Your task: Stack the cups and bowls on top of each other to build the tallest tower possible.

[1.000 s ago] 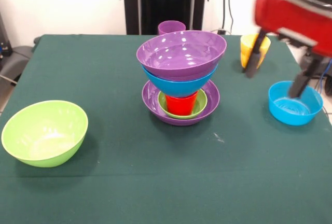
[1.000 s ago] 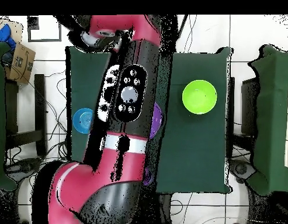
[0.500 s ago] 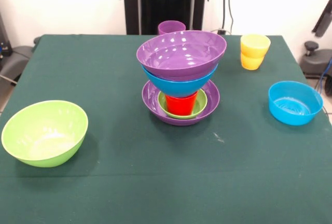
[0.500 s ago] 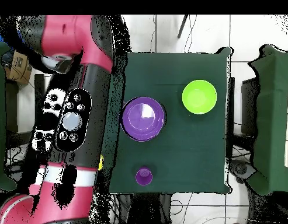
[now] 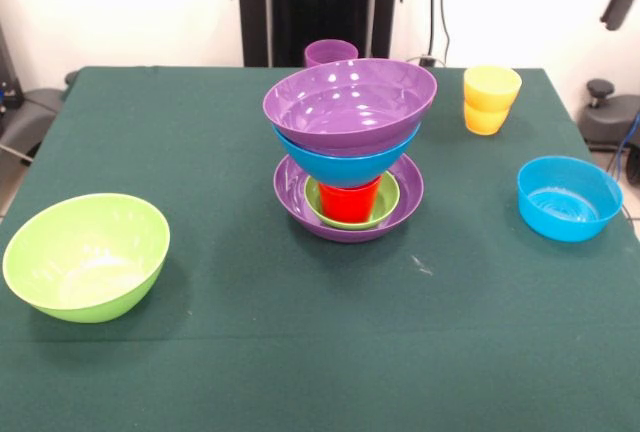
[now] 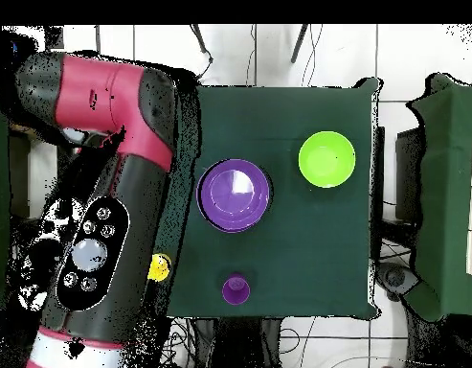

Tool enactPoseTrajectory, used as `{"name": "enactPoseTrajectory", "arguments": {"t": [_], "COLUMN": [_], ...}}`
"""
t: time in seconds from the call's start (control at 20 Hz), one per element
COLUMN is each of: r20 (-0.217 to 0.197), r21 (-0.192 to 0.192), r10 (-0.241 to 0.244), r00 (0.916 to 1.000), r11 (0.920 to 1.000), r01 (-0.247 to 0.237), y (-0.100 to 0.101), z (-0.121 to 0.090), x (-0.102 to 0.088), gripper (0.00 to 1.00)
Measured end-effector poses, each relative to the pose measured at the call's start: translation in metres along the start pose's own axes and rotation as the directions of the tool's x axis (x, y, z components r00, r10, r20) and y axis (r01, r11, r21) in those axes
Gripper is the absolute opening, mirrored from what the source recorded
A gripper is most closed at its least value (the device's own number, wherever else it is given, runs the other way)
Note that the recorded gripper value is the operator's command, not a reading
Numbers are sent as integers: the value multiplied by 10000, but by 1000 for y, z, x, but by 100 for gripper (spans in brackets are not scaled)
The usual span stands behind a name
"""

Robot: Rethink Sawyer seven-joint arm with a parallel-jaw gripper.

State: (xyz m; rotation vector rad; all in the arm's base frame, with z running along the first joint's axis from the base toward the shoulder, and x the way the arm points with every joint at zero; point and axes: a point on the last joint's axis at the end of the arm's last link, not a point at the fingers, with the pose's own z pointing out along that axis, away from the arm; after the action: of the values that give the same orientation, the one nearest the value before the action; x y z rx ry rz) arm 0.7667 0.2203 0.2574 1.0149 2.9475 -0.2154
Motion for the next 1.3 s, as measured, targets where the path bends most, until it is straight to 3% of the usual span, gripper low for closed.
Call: {"name": "enactPoseTrajectory", "arguments": {"t": [0.3, 0.55, 0.7, 0.85, 1.3], "r20": [620, 989, 1066, 1089, 1036], "r21": [-291, -462, -511, -437, -296], "r10": [700, 1486, 1714, 1880, 1731], "r00": [9956, 9839, 9794, 9761, 9795], "r11": [9972, 9884, 9847, 9819, 9848], "r01": [-683, -1447, -1668, -1842, -1709], "y": [-34, -77, -90, -106, -114], "z": [7, 18, 23, 30, 34], "x": [-7, -15, -16, -14, -15], "gripper": [100, 100, 100, 100, 100]}}
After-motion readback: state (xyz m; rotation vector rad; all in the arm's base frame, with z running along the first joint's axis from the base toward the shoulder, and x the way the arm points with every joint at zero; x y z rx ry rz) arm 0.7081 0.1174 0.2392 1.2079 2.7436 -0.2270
